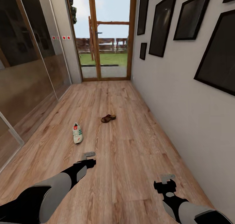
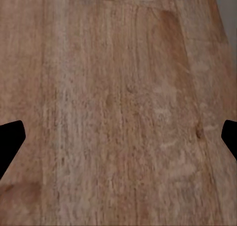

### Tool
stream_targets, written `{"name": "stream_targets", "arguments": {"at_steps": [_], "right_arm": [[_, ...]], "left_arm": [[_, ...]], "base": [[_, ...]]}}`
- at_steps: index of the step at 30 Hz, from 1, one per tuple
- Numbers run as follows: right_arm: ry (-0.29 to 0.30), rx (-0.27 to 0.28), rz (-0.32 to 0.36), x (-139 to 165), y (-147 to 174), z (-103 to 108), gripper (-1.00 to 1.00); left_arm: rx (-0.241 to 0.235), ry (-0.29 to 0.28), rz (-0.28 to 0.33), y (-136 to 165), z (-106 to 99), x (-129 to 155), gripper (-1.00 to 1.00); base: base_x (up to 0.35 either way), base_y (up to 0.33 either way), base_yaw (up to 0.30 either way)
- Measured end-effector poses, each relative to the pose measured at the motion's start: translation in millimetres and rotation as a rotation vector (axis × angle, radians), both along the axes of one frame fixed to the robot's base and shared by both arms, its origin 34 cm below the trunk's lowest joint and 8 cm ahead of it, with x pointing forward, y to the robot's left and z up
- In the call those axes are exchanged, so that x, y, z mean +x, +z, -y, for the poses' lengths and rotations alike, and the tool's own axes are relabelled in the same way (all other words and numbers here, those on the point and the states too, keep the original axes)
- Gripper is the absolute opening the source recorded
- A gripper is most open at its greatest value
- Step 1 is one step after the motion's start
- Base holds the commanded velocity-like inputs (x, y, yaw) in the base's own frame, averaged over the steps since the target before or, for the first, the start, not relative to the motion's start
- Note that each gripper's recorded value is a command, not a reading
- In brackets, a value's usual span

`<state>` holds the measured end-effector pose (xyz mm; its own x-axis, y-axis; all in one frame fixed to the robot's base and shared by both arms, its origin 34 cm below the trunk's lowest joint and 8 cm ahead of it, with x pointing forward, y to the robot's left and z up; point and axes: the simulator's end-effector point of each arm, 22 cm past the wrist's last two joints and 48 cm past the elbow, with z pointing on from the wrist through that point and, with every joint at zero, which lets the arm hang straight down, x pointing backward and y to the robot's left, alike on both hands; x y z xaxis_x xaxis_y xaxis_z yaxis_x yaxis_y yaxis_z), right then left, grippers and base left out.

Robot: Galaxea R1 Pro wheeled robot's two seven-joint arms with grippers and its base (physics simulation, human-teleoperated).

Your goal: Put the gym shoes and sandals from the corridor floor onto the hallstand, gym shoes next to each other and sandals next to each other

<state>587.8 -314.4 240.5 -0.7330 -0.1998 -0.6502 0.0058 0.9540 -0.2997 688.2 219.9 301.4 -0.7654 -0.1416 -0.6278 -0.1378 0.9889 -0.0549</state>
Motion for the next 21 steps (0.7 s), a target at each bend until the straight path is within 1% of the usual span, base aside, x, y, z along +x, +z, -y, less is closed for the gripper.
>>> {"name": "stream_targets", "arguments": {"at_steps": [15, 21], "right_arm": [[0.001, 0.001, 0.0, 0.1, -0.1, -1.0, 1.0], [0.001, 0.002, 0.0, 0.2, 0.0, -1.3, 1.0]], "left_arm": [[0.0, -0.001, 0.0, 0.0, 0.1, 0.1, 1.0], [0.001, -0.001, 0.0, 0.0, 0.1, 0.0, 1.0]], "base": [[0.35, -0.004, 0.0], [0.35, -0.061, 0.0]]}}
